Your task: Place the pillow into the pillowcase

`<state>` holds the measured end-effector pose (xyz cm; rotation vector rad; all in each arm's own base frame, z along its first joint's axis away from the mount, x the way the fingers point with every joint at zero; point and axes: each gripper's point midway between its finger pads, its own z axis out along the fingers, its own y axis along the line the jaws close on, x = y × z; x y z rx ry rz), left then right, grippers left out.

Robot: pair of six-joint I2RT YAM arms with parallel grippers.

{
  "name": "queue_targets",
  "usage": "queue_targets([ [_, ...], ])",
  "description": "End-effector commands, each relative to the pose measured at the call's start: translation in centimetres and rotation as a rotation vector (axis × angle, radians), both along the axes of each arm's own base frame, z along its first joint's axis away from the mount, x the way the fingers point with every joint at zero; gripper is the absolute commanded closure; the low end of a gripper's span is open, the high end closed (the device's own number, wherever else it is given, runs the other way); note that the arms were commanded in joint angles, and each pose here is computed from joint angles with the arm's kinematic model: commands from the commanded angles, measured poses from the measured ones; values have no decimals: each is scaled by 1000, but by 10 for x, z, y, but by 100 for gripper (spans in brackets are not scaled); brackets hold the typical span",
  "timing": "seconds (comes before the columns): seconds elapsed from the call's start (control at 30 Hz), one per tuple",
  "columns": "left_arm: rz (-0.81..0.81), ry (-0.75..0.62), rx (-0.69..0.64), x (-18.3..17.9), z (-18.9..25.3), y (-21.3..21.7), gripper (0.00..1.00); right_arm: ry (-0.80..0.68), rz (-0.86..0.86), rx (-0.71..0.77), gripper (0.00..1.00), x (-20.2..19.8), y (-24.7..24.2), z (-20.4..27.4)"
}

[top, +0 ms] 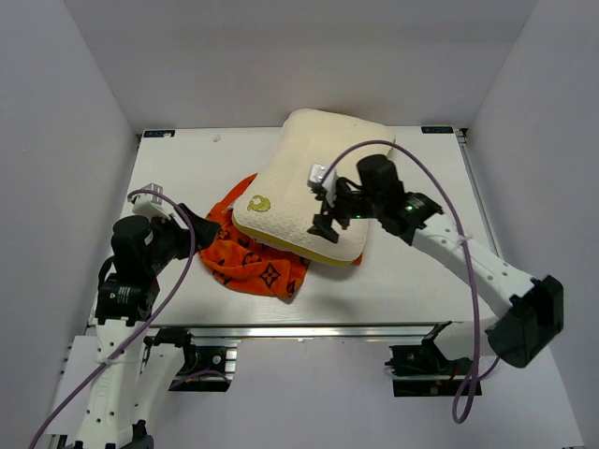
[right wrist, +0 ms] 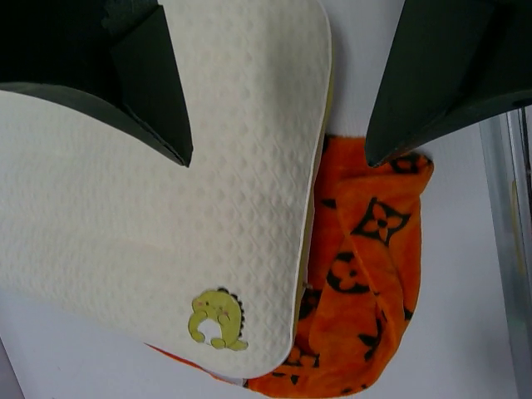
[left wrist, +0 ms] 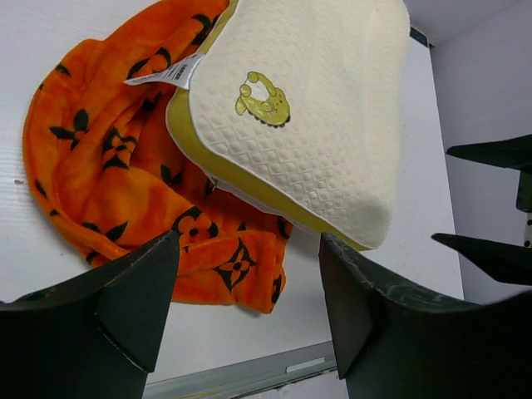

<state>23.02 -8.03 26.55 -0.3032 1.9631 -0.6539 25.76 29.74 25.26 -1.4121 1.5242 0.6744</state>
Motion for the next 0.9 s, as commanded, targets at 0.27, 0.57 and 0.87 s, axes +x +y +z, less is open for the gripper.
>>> queue_targets([
  [0.27, 71, 64, 4, -21, -5, 11, 22, -10, -217, 124, 11, 47, 106, 22],
  [0.57, 81, 86, 8, -25, -10, 13, 22, -3, -193, -43, 11, 65, 132, -51],
  [0.87, 72, 108, -10, -22, -16, 10, 22, -70, -262, -227, 14, 91, 118, -121],
])
